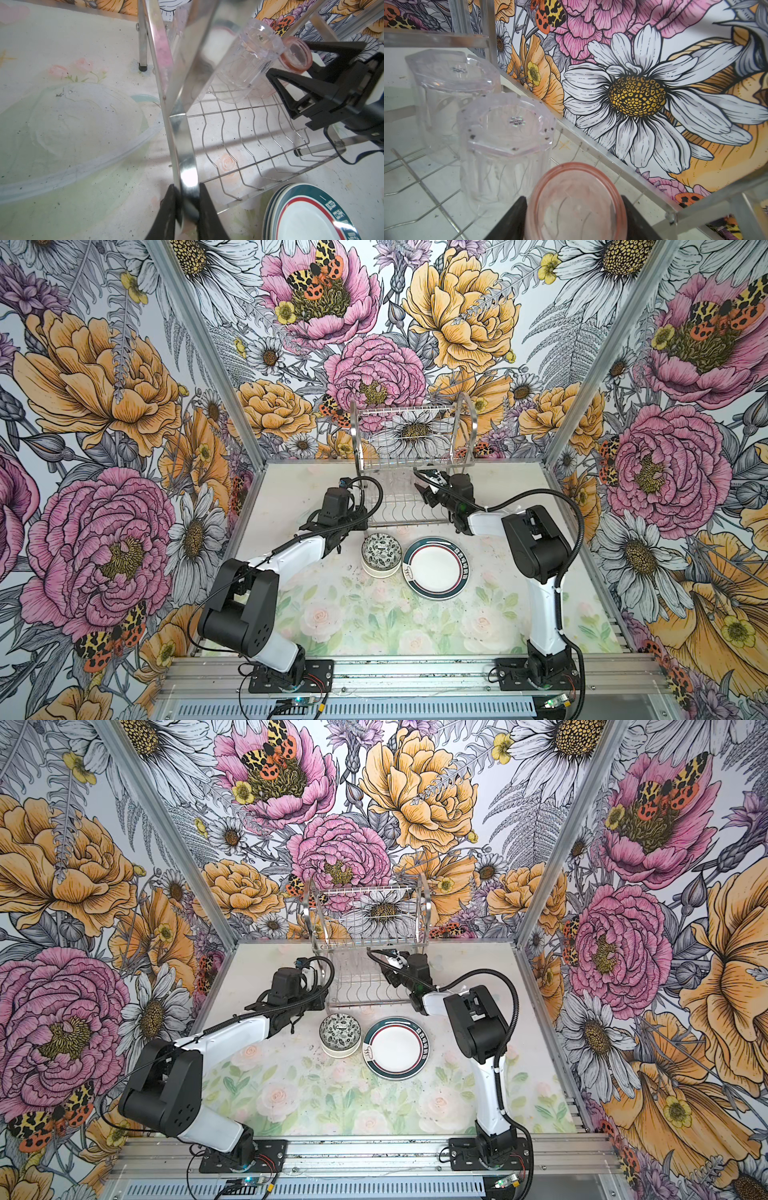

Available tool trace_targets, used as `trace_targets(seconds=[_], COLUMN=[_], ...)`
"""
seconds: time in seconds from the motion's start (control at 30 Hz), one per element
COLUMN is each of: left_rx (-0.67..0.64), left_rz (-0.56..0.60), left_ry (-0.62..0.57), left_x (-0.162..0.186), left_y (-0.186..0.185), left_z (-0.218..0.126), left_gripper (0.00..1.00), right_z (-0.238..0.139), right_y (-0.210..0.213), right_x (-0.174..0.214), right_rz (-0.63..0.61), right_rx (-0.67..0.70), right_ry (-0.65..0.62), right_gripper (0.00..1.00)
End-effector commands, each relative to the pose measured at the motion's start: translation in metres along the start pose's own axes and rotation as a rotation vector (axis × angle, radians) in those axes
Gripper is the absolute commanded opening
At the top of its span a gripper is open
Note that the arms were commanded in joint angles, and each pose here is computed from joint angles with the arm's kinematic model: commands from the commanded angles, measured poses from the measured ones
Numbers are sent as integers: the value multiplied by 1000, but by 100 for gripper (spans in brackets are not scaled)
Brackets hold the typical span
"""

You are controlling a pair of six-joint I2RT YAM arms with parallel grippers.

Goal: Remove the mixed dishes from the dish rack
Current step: 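Close the right gripper on the pink cup on the rack's lower shelf, then lift the pink cup with the right gripper while the left releases the frame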

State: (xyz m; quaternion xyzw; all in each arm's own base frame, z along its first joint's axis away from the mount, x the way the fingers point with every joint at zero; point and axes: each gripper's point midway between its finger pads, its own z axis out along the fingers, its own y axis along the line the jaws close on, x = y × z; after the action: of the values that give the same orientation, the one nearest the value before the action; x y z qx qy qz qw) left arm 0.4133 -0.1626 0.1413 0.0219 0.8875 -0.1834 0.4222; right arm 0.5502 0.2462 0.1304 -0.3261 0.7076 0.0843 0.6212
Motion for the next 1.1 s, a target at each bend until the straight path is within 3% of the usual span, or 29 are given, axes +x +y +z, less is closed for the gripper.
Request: trace_targets(seconds=[0.0,0.2,0.47,0.87,1.07], left_rx=[16,17,32,34,47], left_rz=[-65,-69,-64,-52,-55], left_ry=[-31,-44,-43,-60,-54], left_x=[-12,-16,-22,-40,-46], left_y=[-2,-3,-6,-1,-1], left_z=[-9,-11,-6,17,28], left_gripper=[10,18,23,11,11], right_z=[-10,-25,-42,-51,-58], right_y=[0,4,3,5,7], right_x=[-12,-31,-56,-62,-65], right_rz=[30,49,95,95,97], right_rx=[-10,-34,-11,-12,-16], right_ry=[-37,-108,-200,-213,-221], right_gripper=[44,24,10,4,4])
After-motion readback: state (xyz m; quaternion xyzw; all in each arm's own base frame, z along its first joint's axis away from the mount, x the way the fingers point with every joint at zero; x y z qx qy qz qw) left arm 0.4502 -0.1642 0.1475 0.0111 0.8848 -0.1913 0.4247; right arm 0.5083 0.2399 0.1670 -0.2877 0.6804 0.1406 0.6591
